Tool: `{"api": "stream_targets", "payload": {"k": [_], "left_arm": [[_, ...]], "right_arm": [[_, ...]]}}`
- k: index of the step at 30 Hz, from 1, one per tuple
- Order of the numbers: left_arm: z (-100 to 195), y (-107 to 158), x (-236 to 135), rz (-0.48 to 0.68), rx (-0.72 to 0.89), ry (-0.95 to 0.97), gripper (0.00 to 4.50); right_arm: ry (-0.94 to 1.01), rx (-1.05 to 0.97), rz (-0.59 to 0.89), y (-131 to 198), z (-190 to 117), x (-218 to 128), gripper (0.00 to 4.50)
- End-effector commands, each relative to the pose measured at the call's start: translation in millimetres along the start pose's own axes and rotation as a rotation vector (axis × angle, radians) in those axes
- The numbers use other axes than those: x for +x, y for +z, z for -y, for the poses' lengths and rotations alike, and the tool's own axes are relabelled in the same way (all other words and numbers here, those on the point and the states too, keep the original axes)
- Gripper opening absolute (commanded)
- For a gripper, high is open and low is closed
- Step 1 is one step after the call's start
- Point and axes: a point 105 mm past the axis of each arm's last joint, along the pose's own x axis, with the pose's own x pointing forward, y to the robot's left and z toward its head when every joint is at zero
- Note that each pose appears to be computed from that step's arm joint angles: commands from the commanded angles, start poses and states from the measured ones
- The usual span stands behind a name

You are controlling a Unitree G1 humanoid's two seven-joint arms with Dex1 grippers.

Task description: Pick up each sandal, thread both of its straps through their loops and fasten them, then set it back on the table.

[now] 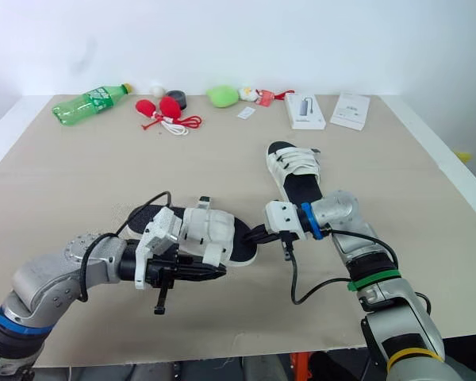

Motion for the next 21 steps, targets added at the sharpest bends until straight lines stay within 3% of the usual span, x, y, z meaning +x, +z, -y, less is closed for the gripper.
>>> {"api": "stream_targets", "payload": {"k": [1, 9, 12, 14, 15, 19, 21], "left_arm": [[8, 20, 2, 0.030, 0.113, -0.035, 0.03], [-1, 17, 0, 0.002, 0.129, 0.003, 0.03], [-1, 17, -1, -0.013, 0.132, -0.001, 0.98], [1, 19, -3, -0.028, 0.164, -0.014, 2.19], [1, 20, -5, -0.035, 0.187, -0.015, 2.33], [1, 16, -24, -0.152, 0.301, 0.005, 4.45], [-4, 12, -40, -0.244, 0.377, 0.039, 4.45]], "right_arm": [[0.063, 0.034, -0.062, -14, -11, 4, 0.00], [0.062, 0.030, -0.065, -15, -11, 4, 0.00], [0.060, 0.031, -0.066, -15, -11, 3, 0.00], [0.059, 0.033, -0.067, -16, -11, 3, 0.00], [0.059, 0.033, -0.068, -16, -11, 3, 0.00], [0.056, 0.036, -0.071, -17, -11, 2, 0.00], [0.055, 0.037, -0.074, -17, -11, 1, 0.00]]}}
